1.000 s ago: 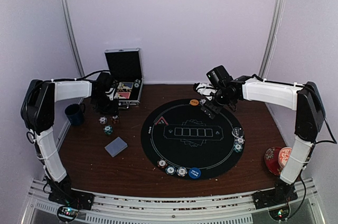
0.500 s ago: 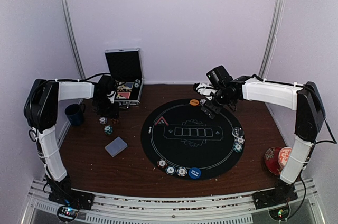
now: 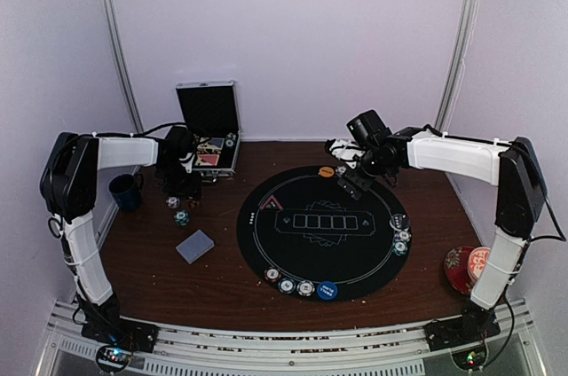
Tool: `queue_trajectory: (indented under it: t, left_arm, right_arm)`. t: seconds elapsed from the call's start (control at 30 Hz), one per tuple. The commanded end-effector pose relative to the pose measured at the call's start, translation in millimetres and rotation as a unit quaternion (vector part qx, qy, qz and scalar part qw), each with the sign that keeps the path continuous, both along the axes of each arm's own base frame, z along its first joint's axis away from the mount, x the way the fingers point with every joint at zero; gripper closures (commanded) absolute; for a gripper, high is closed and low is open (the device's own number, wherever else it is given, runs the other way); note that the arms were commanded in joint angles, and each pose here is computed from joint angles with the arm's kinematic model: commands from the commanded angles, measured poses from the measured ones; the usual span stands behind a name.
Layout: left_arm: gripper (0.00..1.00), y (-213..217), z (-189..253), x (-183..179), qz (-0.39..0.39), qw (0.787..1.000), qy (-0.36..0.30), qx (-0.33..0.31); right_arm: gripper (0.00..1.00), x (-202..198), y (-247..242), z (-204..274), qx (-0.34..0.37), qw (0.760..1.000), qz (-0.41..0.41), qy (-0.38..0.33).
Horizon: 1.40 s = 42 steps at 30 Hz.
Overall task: Distribute texas hold em gaming equipment
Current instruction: Place the poker chips pile at the poker chips pile, then pick up the pile of poker chips from the pile of poker chips.
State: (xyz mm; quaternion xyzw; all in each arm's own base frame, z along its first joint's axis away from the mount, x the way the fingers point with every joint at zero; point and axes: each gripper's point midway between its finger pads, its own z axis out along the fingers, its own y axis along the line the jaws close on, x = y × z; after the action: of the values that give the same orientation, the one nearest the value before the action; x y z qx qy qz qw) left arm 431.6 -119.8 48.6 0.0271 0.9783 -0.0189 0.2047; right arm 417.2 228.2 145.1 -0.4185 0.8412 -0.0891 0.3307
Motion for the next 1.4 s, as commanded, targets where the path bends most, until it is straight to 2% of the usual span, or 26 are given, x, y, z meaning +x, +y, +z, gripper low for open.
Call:
queue_trajectory:
  t: [0.0, 0.47, 1.03, 1.37]
  left_arm:
    - [0.43, 3, -1, 6, 0.0, 1.0, -0.01, 0.002]
    - [0.43, 4, -9, 8, -0.001, 1.0, -0.003, 0.009]
    - [0.65, 6, -2, 7, 0.006, 1.0, -0.009, 0.012]
    - [0.69, 2, 29, 4, 0.007, 0.999, -0.04, 0.006]
  right_arm:
    - [0.0, 0, 1, 5, -0.001, 1.0, -0.001, -0.012]
    - [0.0, 0, 1, 3, -0.001, 1.0, -0.001, -0.009]
    - [0.0, 0, 2, 4, -0.001, 1.0, 0.0, -0.01]
    - [0.0, 0, 1, 7, 0.001, 1.0, -0.001, -0.014]
